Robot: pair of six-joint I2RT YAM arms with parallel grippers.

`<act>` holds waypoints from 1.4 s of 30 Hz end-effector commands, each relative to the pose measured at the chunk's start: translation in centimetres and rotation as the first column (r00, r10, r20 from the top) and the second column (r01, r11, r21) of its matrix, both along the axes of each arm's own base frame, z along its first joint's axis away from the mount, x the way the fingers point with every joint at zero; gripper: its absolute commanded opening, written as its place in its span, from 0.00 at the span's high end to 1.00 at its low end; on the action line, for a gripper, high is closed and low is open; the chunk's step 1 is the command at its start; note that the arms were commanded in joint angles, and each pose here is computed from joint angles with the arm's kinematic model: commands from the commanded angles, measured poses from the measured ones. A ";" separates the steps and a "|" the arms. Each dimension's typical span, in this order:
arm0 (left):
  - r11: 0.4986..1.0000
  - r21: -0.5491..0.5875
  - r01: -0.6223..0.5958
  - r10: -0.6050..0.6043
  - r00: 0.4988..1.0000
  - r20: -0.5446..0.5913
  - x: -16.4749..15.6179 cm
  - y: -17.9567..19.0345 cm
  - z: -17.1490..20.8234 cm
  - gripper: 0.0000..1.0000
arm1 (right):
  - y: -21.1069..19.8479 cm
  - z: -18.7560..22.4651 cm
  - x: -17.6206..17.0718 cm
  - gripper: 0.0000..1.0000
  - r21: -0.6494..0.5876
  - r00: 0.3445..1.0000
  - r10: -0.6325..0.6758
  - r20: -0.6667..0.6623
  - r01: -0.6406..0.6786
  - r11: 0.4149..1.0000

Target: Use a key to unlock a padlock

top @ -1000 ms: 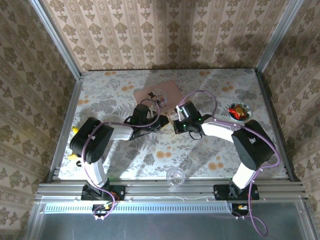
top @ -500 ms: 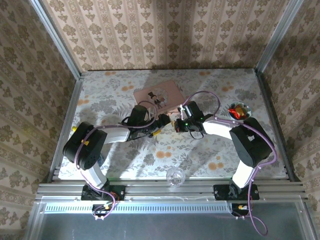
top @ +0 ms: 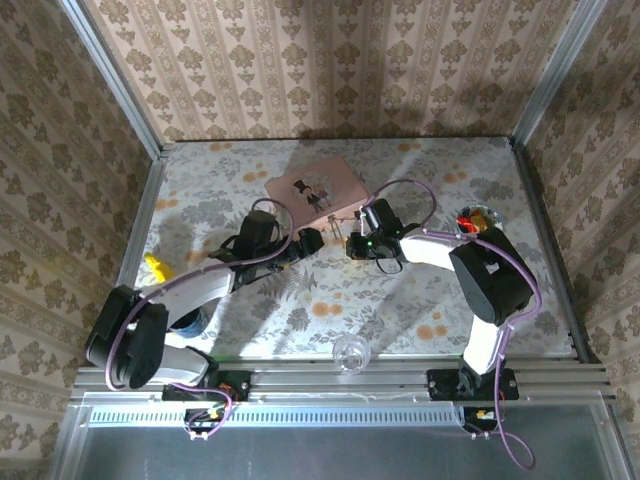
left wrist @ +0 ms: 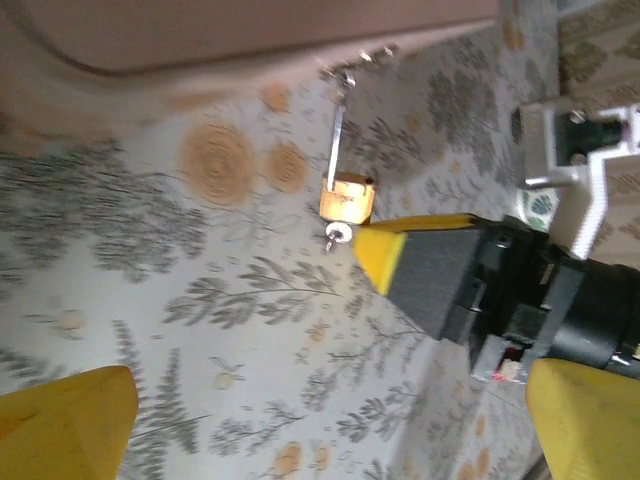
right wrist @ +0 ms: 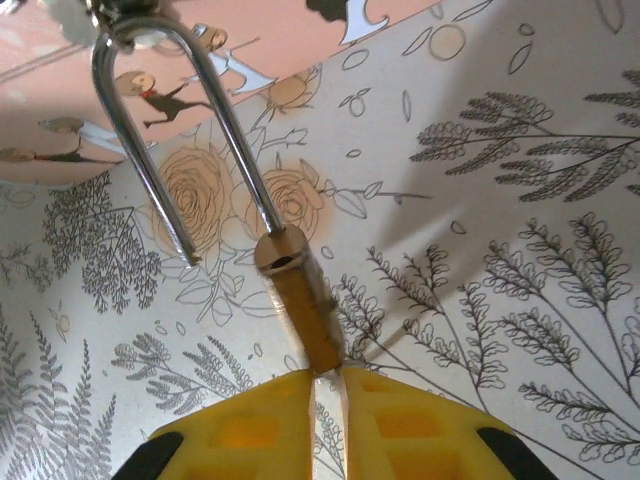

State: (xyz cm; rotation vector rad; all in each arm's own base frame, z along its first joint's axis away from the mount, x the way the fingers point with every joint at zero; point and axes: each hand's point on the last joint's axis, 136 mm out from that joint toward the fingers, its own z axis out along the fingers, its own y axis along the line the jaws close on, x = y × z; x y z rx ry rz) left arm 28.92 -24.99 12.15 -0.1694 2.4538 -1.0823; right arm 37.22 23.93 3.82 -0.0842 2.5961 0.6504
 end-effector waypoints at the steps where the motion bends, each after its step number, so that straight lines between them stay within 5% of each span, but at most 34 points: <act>1: 0.993 0.102 -0.064 0.063 0.998 0.015 -0.1 3.5 -1.0 0.00 | -0.5 0.5 1.0 0.81 -0.009 0.999 -0.047 0.015 0.047 0.999; 16: 0.912 0.096 -0.399 0.375 0.905 0.201 1.6 15.3 4.3 0.00 | -3.8 6.5 -0.5 0.59 -0.035 0.982 -0.121 0.144 0.127 0.991; 26: 0.876 -0.003 -0.483 0.475 0.860 0.184 2.8 18.7 5.3 0.00 | -4.3 11.9 -1.1 0.47 -0.005 0.962 -0.103 0.252 0.108 0.994; 32: 0.853 -0.140 -0.503 0.520 0.841 0.148 3.4 19.4 5.0 0.00 | -3.3 10.3 -0.4 0.51 -0.055 0.982 -0.035 0.186 0.046 0.997; 42: 0.878 -0.035 -0.477 0.473 0.857 0.204 2.6 19.3 5.5 0.00 | -1.7 4.6 2.1 0.56 -0.153 0.996 0.055 0.073 -0.044 0.987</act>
